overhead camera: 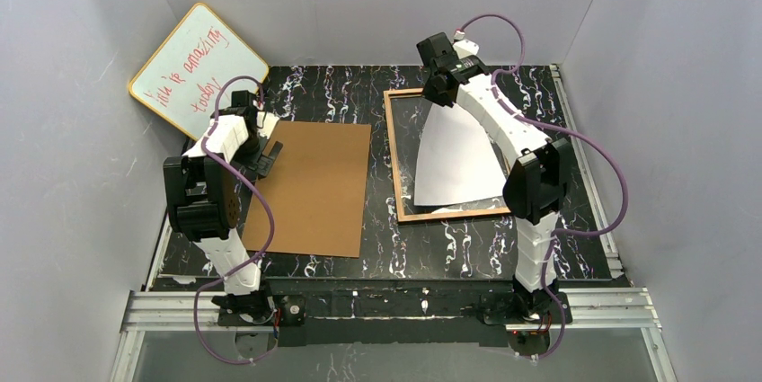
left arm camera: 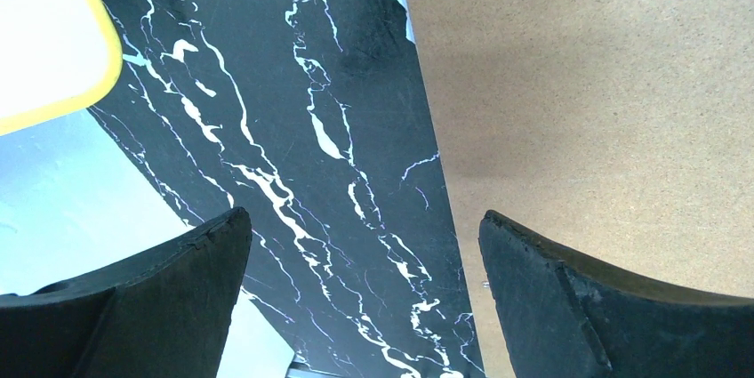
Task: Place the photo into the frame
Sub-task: Turn over the photo from the photo frame.
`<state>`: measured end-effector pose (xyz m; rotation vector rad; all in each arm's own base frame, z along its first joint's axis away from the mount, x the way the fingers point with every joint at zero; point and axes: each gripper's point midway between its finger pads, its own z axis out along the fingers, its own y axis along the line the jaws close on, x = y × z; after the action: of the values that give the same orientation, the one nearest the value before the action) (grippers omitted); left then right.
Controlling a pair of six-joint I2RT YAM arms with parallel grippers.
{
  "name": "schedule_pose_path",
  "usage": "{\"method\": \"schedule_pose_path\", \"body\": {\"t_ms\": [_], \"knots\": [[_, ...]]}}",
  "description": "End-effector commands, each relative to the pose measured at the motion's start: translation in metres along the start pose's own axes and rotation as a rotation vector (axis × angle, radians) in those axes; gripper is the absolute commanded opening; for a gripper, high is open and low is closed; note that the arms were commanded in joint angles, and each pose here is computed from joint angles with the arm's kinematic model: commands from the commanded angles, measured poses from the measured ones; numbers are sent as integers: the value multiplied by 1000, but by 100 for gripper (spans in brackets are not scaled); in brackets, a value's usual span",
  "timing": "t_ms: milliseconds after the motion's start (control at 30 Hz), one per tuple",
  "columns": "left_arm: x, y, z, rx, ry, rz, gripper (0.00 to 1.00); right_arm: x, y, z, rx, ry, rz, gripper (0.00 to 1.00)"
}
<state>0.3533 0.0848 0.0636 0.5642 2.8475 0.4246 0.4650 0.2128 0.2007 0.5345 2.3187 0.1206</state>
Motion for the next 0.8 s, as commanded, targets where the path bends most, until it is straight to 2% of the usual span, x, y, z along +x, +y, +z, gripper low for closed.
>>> {"method": "schedule_pose_path", "body": {"t_ms": [0, 433, 767], "knots": [[2, 0, -9, -4, -12, 14, 98, -1, -9, 6, 76, -29, 71, 1], [4, -2, -4, 6, -5, 16, 98, 18, -36, 16, 180, -9, 41, 1], [6, -2, -4, 1, 0, 27, 98, 32, -31, 28, 168, 45, 21, 1]]}}
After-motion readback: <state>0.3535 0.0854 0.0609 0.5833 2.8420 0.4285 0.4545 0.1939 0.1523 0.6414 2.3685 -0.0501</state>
